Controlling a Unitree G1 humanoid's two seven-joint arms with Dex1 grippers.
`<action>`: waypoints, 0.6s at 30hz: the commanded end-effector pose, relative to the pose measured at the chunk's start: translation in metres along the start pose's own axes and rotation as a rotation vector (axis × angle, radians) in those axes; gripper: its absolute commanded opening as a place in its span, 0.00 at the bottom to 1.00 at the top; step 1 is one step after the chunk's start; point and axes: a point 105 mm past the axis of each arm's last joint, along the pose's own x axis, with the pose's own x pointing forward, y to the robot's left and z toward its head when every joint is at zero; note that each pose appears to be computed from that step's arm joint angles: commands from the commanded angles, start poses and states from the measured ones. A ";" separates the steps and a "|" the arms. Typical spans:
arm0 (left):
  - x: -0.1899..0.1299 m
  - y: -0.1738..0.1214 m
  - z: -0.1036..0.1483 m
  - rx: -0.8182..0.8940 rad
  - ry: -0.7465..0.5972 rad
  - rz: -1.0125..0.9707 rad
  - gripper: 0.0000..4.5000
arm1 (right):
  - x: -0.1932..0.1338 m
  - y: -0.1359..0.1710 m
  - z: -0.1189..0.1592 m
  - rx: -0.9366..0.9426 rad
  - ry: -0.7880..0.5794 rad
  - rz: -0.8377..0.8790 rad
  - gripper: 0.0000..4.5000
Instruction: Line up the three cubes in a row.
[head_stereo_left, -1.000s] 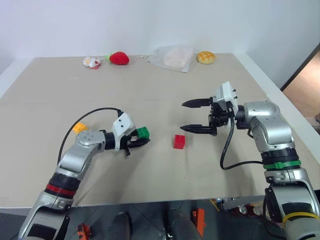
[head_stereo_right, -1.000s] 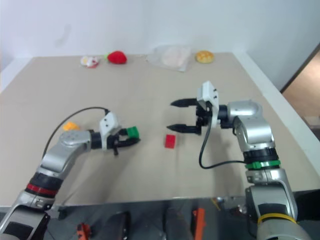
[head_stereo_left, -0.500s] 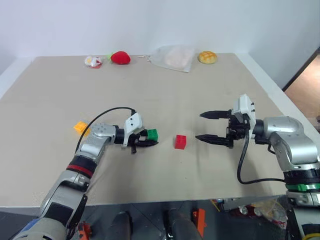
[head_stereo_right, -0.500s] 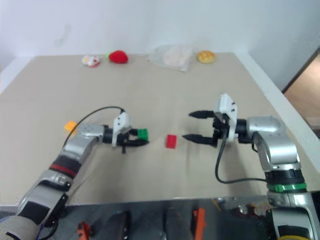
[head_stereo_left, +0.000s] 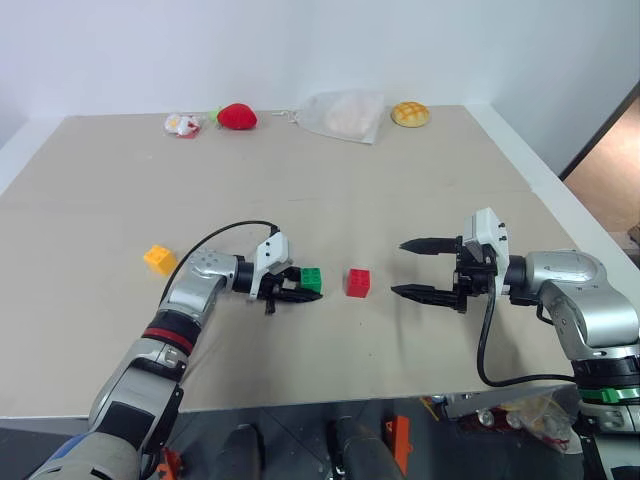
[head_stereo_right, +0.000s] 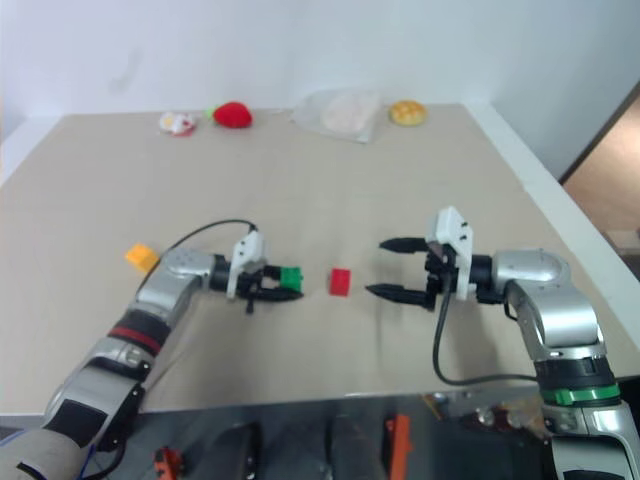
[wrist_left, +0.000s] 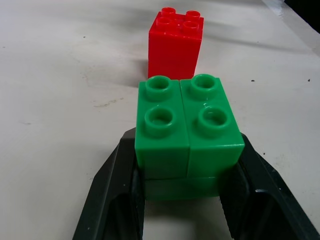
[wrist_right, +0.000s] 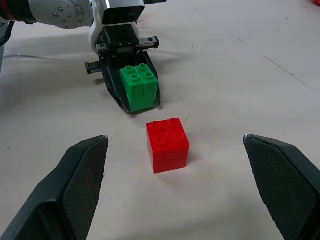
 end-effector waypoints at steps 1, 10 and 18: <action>-0.003 0.005 0.011 0.051 -0.019 0.001 0.30 | -0.002 -0.001 0.015 -0.045 -0.032 0.004 1.00; -0.007 0.016 0.006 0.053 -0.005 0.042 0.30 | -0.003 -0.002 0.017 -0.047 -0.036 0.002 1.00; -0.005 0.018 0.002 0.058 -0.007 0.051 0.30 | -0.006 -0.004 0.017 -0.051 -0.033 -0.008 1.00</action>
